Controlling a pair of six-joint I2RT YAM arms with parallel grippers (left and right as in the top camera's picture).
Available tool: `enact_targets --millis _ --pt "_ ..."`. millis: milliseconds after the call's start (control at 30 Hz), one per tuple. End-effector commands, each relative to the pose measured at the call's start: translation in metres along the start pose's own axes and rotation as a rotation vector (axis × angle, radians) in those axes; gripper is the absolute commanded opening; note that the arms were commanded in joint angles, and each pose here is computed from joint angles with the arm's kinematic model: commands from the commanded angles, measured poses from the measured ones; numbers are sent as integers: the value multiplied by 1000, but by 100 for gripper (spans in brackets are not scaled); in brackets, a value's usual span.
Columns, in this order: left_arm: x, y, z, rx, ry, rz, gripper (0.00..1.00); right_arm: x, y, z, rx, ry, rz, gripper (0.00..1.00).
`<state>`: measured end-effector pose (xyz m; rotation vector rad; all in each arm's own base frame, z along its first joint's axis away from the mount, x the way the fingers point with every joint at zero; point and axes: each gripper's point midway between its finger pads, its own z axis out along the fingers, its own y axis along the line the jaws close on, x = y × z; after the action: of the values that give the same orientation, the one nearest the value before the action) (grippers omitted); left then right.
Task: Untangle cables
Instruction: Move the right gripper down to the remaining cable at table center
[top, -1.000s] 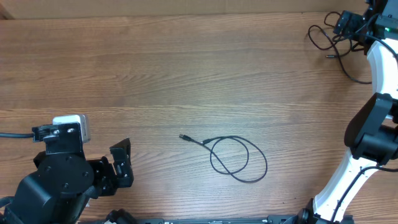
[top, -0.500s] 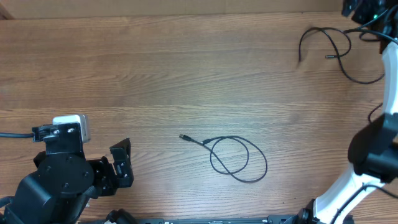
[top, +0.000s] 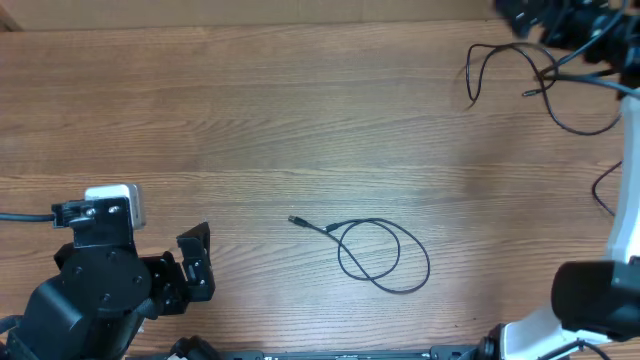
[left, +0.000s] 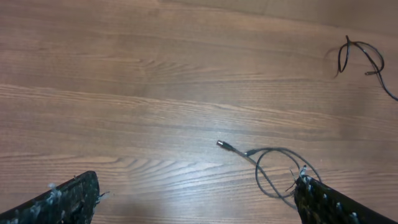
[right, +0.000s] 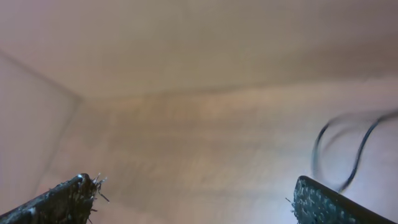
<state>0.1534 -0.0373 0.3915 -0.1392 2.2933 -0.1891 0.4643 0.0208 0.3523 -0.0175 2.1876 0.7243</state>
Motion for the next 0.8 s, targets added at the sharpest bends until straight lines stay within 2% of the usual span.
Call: enact_targets --millis 0,267,433,600,767 --pt "1 0 1 -3 5 -20 99 11 27 -19 76 19 -54 100" --pt "1 0 1 -3 5 -20 100 114 52 -20 230 385 165 100" --pt "1 0 1 -3 4 -20 100 161 84 -23 237 568 92 100" --pt "1 0 1 -3 4 -20 100 196 120 -7 189 663 -57 100" --pt "1 0 1 -3 4 -20 100 236 127 20 192 732 -25 100"
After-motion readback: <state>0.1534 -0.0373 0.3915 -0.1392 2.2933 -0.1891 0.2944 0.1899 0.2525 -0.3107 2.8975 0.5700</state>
